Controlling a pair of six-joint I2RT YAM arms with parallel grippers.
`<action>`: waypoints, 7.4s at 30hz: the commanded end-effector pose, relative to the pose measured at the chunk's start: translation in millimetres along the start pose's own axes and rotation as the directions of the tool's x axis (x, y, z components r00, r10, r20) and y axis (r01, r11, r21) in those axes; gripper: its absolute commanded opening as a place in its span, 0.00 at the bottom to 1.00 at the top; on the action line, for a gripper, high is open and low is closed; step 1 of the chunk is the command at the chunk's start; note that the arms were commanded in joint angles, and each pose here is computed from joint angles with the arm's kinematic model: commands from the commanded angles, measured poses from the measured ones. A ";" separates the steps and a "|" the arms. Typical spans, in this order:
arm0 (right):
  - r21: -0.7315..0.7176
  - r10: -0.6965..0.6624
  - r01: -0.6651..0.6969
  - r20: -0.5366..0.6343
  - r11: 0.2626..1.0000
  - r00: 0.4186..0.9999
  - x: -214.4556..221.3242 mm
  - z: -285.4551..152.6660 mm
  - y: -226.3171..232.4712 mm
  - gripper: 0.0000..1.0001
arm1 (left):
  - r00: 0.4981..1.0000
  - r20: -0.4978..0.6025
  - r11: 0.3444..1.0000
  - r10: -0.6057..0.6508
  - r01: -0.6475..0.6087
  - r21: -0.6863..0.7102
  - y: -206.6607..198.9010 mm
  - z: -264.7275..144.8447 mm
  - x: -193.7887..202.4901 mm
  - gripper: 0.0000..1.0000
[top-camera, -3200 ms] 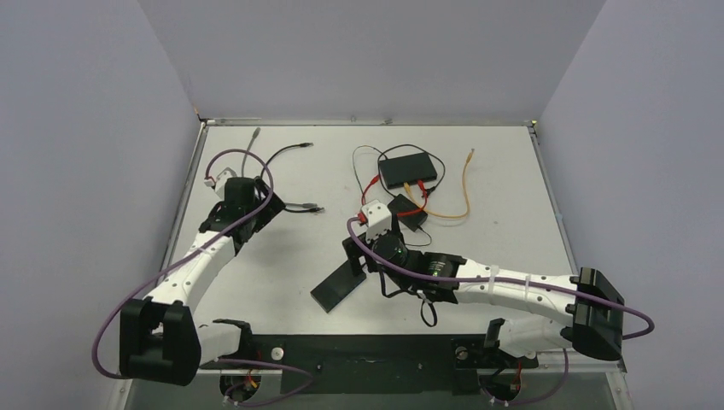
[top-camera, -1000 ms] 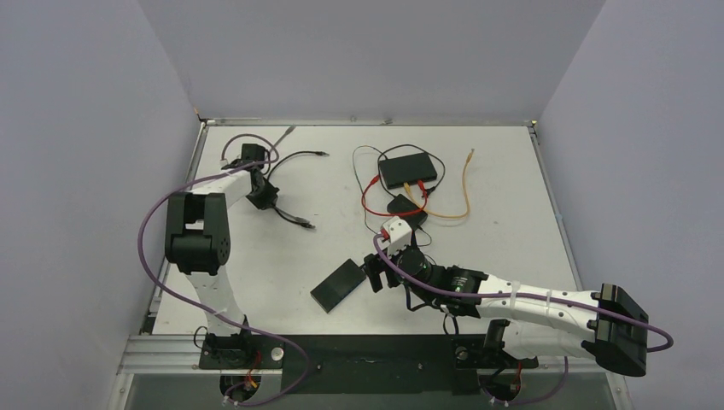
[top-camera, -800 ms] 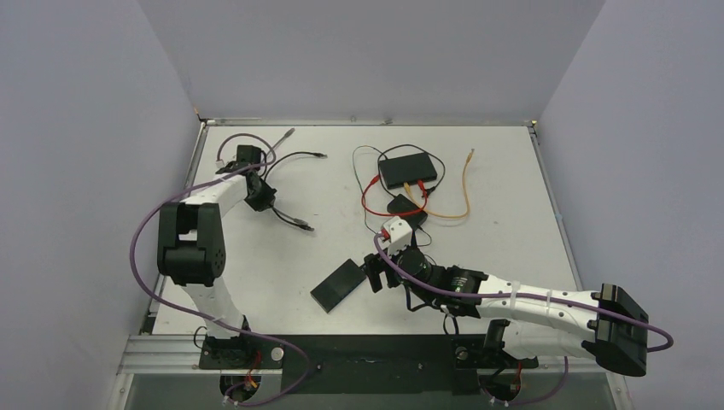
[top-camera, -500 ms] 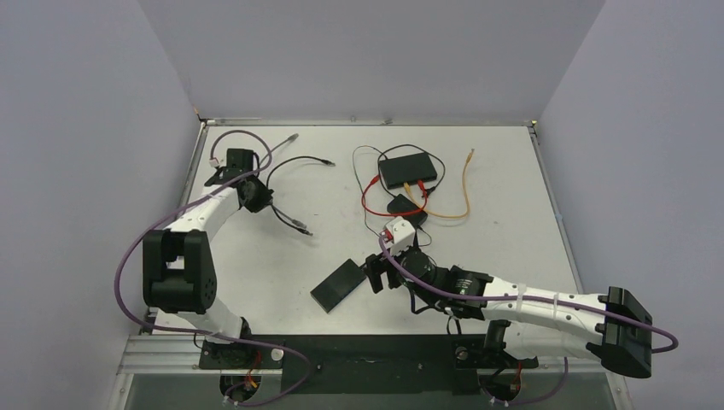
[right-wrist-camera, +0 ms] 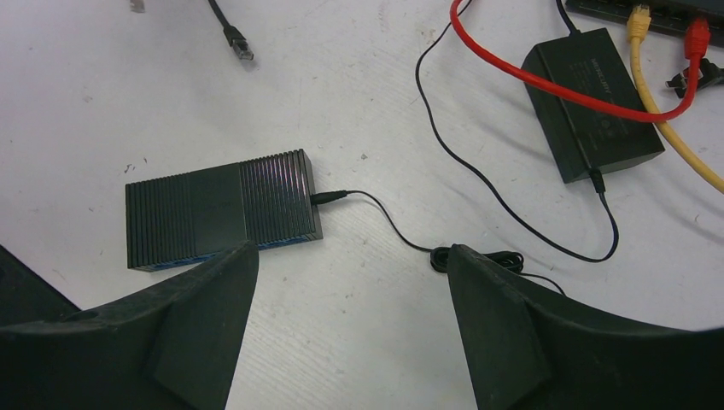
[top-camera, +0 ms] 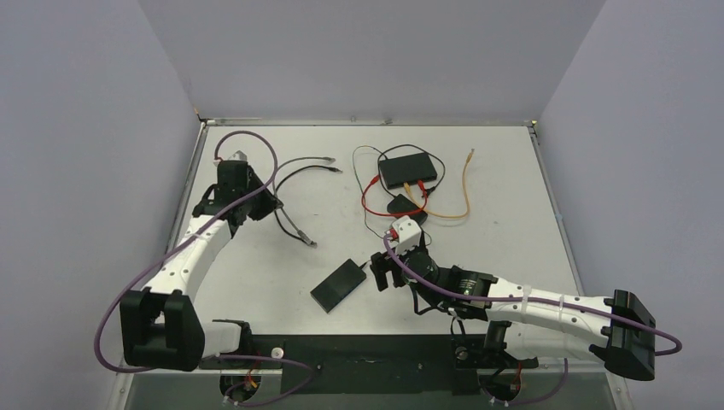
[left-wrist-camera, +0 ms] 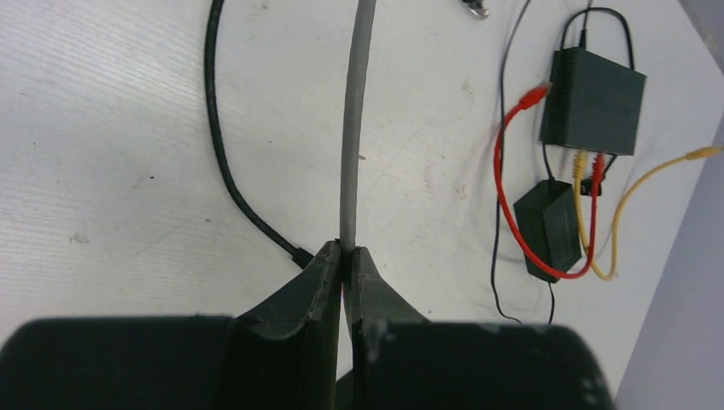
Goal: Insert the plug into the switch port
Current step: Pick up the connector from the center of the board, then adjust the connector.
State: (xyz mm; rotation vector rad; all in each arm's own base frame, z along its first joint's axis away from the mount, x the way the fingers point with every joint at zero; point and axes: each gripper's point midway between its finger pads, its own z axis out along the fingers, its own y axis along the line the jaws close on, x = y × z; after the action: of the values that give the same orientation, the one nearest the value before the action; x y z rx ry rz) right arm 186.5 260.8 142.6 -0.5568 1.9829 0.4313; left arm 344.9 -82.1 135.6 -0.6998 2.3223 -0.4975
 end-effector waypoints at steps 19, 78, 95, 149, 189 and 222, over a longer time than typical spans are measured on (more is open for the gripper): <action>-0.086 0.133 -0.121 0.151 0.989 0.980 -63.9 -18.4 7.6 0.77 | 0.958 0.083 0.868 0.273 -0.283 0.408 -57.8 -130.5 35.8 0.00; -0.502 -0.541 0.750 0.522 0.430 0.659 -73.0 -85.5 115.0 0.65 | 0.497 0.054 0.211 0.866 -0.461 0.862 -90.6 -232.0 227.3 0.00; -0.571 -0.577 0.728 0.470 0.378 0.668 -42.2 -77.9 117.5 0.00 | 0.505 0.072 0.182 0.860 -0.435 0.882 -104.0 -234.6 232.0 0.00; -0.139 -0.468 0.584 0.465 0.800 0.752 -81.1 -81.8 31.3 0.00 | 0.911 -0.228 0.507 0.344 0.025 0.862 -98.0 -207.1 137.0 0.73; -0.188 -0.411 0.552 0.486 0.812 0.771 -76.4 -91.7 33.6 0.00 | 0.918 -0.235 0.473 0.321 0.059 0.879 -94.2 -222.8 128.4 0.45; -0.288 -0.436 0.612 0.489 0.737 0.755 -82.6 -99.4 58.3 0.34 | 0.905 -0.161 0.444 0.393 -0.034 0.895 -89.3 -225.0 136.8 0.00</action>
State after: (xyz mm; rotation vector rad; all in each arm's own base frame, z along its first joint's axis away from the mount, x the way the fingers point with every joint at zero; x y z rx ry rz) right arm 127.9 260.0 233.7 -1.1736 1.3290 0.4750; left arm 140.9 -196.5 267.3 0.1326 2.0139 -1.6972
